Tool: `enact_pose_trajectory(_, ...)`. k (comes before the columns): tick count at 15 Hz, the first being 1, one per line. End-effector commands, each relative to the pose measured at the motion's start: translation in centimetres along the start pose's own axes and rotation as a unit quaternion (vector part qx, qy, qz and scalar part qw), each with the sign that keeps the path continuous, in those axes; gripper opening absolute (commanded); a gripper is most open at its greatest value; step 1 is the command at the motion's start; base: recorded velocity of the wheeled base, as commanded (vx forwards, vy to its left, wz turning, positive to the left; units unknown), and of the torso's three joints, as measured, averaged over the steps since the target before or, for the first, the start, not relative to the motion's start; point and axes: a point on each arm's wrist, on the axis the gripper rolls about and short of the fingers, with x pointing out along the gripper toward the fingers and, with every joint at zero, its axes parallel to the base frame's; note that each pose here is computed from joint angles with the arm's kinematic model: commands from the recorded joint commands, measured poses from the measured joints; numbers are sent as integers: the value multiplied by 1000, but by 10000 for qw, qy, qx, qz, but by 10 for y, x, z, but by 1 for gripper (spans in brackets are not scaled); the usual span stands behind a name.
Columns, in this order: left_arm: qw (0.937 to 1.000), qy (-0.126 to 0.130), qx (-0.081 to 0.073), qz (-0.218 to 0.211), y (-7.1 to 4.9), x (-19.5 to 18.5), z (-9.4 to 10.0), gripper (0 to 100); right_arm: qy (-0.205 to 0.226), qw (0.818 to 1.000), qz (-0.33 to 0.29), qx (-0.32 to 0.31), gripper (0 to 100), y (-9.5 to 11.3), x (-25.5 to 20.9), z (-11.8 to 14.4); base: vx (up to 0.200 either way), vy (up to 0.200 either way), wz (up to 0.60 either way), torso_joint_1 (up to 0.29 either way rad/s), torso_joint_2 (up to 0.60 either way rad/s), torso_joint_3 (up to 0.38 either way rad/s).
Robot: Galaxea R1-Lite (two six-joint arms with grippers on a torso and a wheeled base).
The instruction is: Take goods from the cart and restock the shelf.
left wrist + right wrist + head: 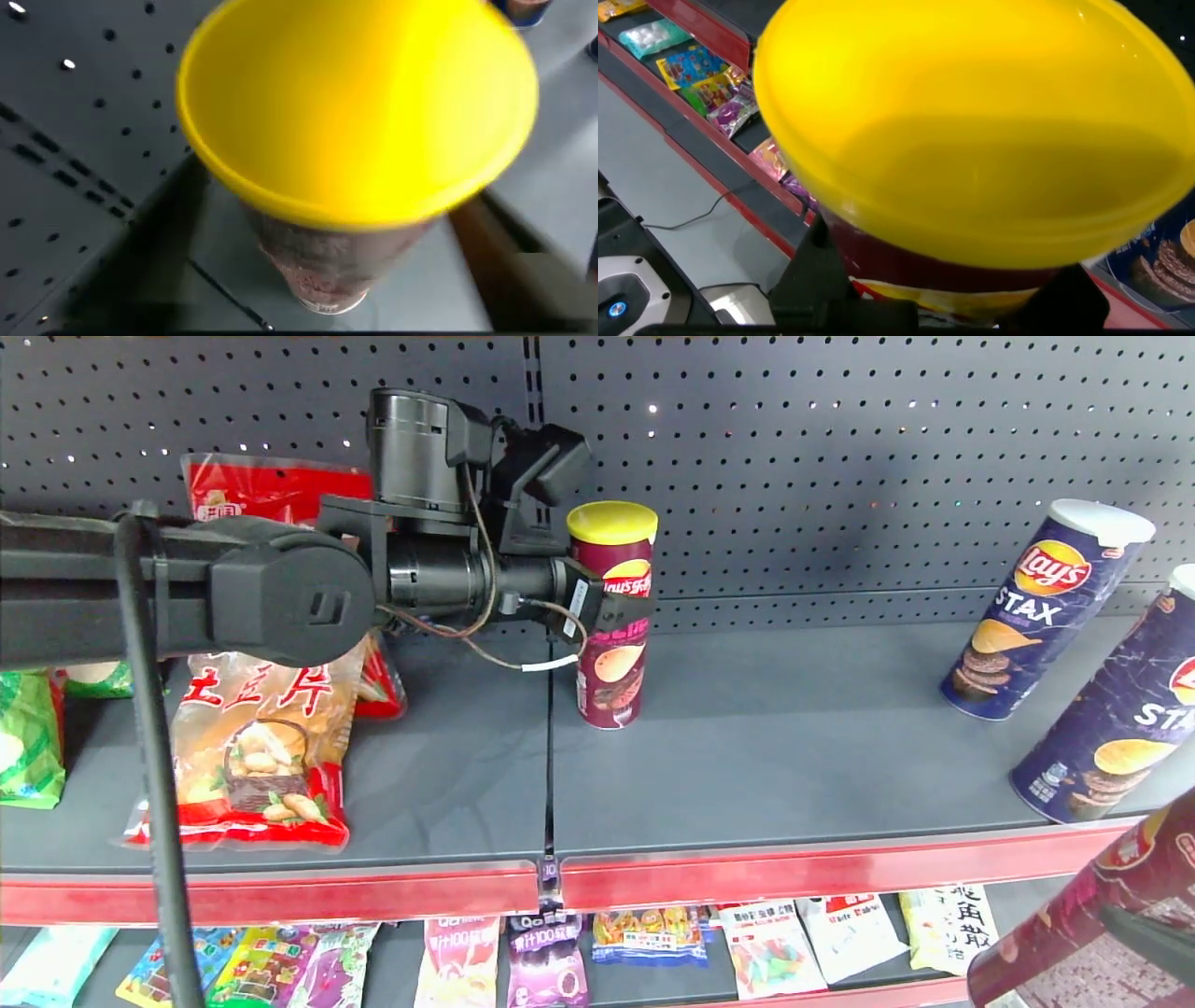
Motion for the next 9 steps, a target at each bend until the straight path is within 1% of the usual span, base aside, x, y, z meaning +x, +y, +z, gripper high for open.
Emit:
enact_pose_trajectory(1, 10000, 30, -7, -59, -2, 4, -3, 0, 1, 10000, -10, 29, 0, 0, 0, 0, 0, 0, 0, 0, 0, 0)
enact_pose_trajectory(2, 9999, 35, 3, -121, -6, 5, -2, 0, 1, 10000, -10, 98, 0, 0, 0, 0, 0, 0, 0, 0, 0, 0)
enact_pose_trajectory(3, 9999, 51, -1, -149, -7, 4, -3, 0, -7, 9999, -11, 121, 0, 0, 0, 0, 0, 0, 0, 0, 0, 0)
enact_pose_trajectory(5, 9995, -51, 3, -298, -9, -2, 2, 0, -22, 9999, -15, 119, 0, 0, -1, 0, 0, 0, 0, 0, 0, 0)
enact_pose_trajectory(7, 9985, -149, 8, -527, -12, -15, 7, 0, -23, 9999, -7, 119, 0, 0, -1, 0, 0, 0, 0, 0, 0, 0)
enact_pose_trajectory(9, 9954, -160, 3, -948, -21, -38, 4, 0, -34, 9999, 6, 125, 0, 0, -1, 0, 0, 0, 0, 0, 0, 0)
